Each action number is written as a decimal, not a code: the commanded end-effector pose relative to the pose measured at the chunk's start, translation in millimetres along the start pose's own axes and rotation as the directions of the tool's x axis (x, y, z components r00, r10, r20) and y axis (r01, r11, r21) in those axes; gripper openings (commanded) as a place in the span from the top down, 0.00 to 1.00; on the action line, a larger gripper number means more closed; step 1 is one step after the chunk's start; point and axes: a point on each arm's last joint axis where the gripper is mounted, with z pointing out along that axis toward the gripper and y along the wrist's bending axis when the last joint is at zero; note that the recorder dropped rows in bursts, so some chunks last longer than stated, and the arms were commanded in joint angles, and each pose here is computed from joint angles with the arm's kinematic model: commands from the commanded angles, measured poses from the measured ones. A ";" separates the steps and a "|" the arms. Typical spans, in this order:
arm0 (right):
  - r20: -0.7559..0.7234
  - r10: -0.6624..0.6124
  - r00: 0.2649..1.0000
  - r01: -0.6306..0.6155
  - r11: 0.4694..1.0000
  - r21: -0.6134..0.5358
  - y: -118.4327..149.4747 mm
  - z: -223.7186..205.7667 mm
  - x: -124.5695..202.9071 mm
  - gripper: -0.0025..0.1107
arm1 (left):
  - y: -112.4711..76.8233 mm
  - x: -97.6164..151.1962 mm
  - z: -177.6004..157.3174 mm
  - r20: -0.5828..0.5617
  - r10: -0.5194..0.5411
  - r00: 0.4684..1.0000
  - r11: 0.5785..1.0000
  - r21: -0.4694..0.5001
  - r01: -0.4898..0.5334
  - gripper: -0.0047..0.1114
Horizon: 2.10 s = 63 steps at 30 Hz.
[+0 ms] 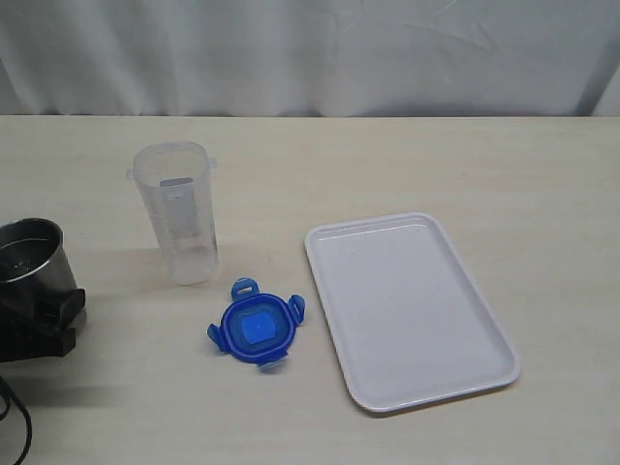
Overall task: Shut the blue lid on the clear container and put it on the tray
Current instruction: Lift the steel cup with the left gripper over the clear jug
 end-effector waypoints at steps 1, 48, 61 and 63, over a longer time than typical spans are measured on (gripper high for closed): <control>0.002 -0.003 1.000 0.003 1.000 -0.002 0.1 0.0 0.8 0.94 | 1.4 -17.8 -1.1 0.120 0.001 0.993 1.000 -0.003 -0.001 0.96; 0.002 -0.003 1.000 0.003 1.000 -0.002 0.1 0.0 0.8 0.94 | 21.3 -171.5 86.3 0.230 0.217 0.949 0.940 0.213 -0.266 0.96; 0.002 -0.003 1.000 0.003 1.000 -0.002 0.1 0.0 0.8 0.94 | 17.6 -180.8 87.0 0.269 0.347 0.899 0.880 0.239 -0.411 0.96; 0.002 -0.003 1.000 0.003 1.000 -0.002 0.1 0.0 0.8 0.94 | 16.0 -179.3 86.6 0.271 0.379 0.885 0.860 0.251 -0.445 0.96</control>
